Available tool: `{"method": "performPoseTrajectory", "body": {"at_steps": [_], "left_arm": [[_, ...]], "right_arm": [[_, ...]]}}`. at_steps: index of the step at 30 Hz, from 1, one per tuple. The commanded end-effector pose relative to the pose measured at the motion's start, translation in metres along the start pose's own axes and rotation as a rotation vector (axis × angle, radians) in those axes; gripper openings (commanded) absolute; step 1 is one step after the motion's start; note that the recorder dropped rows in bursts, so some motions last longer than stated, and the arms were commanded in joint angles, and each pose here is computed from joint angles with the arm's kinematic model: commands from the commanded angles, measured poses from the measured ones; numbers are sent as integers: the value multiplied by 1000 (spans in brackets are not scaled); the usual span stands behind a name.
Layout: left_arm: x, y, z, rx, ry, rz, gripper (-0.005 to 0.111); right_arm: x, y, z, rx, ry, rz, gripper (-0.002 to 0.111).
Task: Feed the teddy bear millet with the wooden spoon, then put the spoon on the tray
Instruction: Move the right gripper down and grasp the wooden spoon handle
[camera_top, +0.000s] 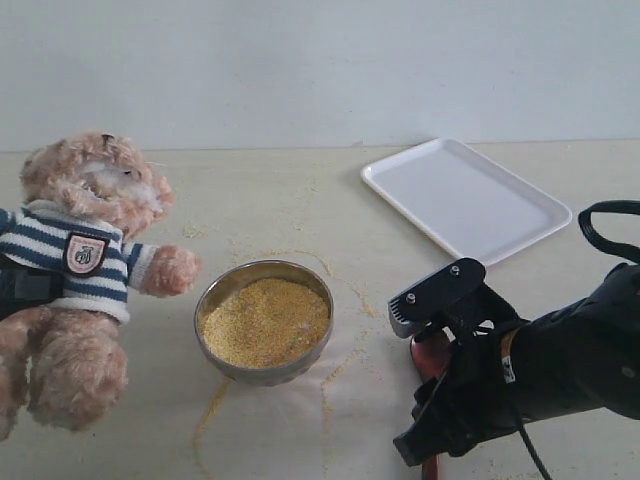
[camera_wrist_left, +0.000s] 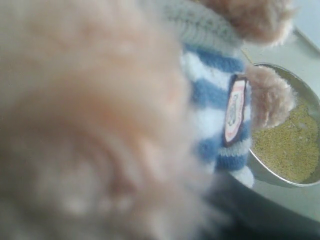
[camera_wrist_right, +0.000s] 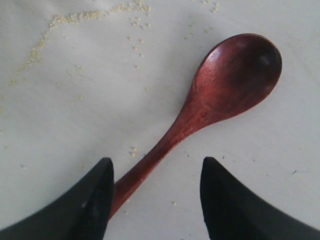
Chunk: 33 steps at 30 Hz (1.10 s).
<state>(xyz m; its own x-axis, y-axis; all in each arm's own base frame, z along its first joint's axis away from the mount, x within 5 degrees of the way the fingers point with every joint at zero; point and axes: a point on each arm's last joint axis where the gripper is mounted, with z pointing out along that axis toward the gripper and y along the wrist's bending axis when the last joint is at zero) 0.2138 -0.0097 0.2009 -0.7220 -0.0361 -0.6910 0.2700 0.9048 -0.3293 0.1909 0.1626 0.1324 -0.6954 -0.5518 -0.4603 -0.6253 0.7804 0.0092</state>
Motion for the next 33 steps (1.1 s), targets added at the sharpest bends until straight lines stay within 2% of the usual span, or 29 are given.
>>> {"method": "performPoseTrajectory", "body": {"at_steps": [1,18,20,26,29,33], "left_arm": [[1,-1,1,-4,-2,3,5],[1,0,1,-6,-2,34,5],[1,0,1,-6,-2,41,5],[1,0,1,-6,-3,43,5],[1,0,1,-6,-3,43,5],[1,0,1,-15,-4,43,5]], "right_arm": [[-1,0,1,1,-5,-8,52],[9,0,22,2,75,-13,51],[9,0,22,4,81,2,43],[14,-1,21,13,134,65,0],[15,-1,21,16,148,65,0],[4,-2,-2,18,55,16,0]]}}
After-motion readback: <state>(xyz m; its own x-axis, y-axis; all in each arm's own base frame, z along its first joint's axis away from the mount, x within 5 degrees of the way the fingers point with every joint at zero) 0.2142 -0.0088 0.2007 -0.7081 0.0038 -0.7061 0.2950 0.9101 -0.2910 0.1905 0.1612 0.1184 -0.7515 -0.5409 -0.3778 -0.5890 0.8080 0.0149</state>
